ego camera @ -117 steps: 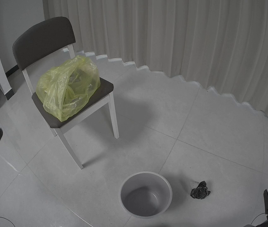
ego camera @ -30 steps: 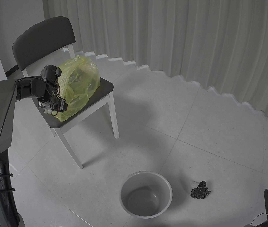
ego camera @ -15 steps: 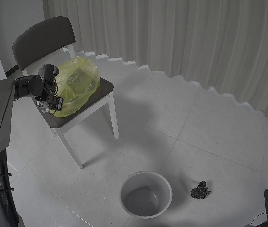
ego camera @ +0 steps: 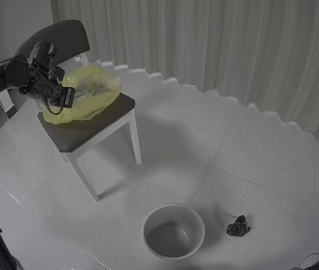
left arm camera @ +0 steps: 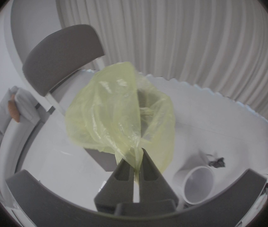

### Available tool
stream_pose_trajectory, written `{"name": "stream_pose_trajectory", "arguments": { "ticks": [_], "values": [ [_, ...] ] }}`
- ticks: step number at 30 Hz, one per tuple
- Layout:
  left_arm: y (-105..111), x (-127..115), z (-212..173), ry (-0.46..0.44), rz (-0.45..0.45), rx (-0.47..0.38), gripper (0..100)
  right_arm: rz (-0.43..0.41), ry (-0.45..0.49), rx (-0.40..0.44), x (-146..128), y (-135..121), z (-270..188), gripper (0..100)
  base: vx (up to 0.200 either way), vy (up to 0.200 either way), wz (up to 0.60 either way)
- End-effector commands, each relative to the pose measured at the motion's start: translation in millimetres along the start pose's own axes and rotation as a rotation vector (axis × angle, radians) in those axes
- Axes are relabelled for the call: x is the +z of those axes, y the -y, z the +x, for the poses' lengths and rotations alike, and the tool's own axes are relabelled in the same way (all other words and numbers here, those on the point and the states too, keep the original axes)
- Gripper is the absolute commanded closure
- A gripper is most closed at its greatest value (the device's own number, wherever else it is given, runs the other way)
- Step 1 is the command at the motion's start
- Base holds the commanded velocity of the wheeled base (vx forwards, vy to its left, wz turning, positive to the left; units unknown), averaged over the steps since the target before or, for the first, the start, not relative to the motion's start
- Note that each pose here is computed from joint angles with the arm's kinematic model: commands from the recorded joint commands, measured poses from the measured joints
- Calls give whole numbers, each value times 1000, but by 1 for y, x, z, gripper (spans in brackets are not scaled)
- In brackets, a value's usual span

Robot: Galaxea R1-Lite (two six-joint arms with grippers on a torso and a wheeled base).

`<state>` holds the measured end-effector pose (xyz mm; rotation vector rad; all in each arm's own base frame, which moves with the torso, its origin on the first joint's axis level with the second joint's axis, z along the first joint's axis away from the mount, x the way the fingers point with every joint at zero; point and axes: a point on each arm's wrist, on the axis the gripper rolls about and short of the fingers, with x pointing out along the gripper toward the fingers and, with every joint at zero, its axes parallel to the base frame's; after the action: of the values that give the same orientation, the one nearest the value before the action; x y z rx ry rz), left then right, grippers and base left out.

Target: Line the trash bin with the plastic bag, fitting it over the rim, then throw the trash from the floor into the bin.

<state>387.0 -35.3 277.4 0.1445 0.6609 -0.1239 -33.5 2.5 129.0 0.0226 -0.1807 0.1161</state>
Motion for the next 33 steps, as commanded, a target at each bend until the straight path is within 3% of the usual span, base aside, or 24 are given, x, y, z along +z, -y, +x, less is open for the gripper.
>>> {"name": "stream_pose_trajectory", "arguments": {
  "ticks": [1,4,7,12,14,15,18,26,33],
  "values": [
    [40,1,-64,1,66,-255,100,3,-86,139,59,-1,33,0,0,0,0],
    [60,-8,-69,-89,104,-335,100,-15,-111,155,91,1,60,0,0,0,0],
    [86,-17,-77,-169,164,-401,100,-61,-132,161,105,2,80,0,0,0,0],
    [129,-30,-92,-242,276,-518,100,-54,-192,183,97,3,92,0,0,0,0],
    [149,-36,-102,-257,360,-573,100,-46,-225,213,91,3,98,0,0,0,0],
    [150,-36,-103,-259,367,-575,100,-45,-228,213,91,3,98,0,0,0,0],
    [175,-48,-121,-291,500,-646,100,-29,-263,238,84,3,103,0,0,0,0],
    [199,-67,-155,-339,640,-733,100,-8,-307,299,75,2,107,0,0,0,0],
    [212,-75,-161,-353,737,-778,100,1,-289,348,80,1,107,0,0,0,0]
  ]
}}
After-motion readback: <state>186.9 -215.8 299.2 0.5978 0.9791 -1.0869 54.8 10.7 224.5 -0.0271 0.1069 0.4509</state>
